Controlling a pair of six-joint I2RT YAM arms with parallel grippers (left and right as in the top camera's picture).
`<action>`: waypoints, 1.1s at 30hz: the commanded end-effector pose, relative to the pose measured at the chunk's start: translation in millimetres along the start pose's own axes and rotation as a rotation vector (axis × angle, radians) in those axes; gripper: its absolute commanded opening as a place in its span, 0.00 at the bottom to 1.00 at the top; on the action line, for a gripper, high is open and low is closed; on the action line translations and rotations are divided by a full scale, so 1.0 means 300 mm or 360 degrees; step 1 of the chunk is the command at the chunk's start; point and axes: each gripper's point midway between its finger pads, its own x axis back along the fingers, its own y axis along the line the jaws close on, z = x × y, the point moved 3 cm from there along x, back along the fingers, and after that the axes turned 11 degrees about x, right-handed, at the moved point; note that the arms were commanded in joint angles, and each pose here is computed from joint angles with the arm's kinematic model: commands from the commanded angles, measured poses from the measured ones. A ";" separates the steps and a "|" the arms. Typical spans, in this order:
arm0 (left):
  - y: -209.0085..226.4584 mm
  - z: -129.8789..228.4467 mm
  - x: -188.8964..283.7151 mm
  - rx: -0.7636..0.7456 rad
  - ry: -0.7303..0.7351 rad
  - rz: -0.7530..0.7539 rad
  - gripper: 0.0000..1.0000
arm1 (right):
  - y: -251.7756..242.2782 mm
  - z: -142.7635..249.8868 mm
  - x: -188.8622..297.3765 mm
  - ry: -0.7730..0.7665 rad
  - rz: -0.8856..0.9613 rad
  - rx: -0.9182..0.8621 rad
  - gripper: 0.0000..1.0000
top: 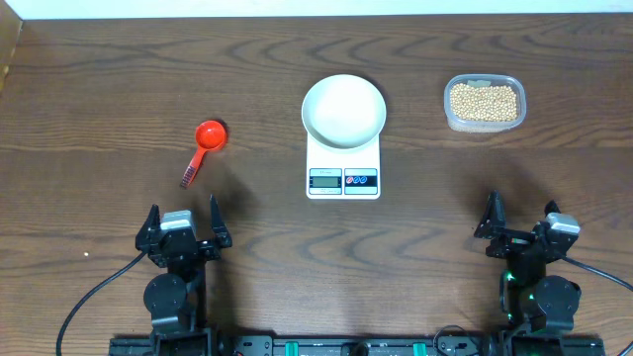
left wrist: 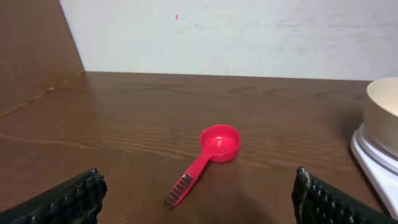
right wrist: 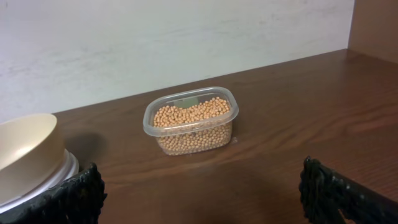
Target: Scoop item into bowl and weigh 50g on scale
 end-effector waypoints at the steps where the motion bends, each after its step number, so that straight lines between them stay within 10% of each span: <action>1: -0.020 0.039 -0.004 0.0014 0.0063 0.0074 0.98 | 0.005 0.002 0.001 0.0001 -0.0012 0.0007 0.99; 14: -0.101 -0.084 0.000 0.0020 0.0139 0.0271 0.98 | 0.005 0.002 0.001 0.0001 -0.0011 0.0007 0.99; 33: -0.245 -0.303 -0.175 0.0077 0.0870 0.0530 0.98 | 0.005 0.002 0.001 0.0001 -0.0011 0.0007 0.99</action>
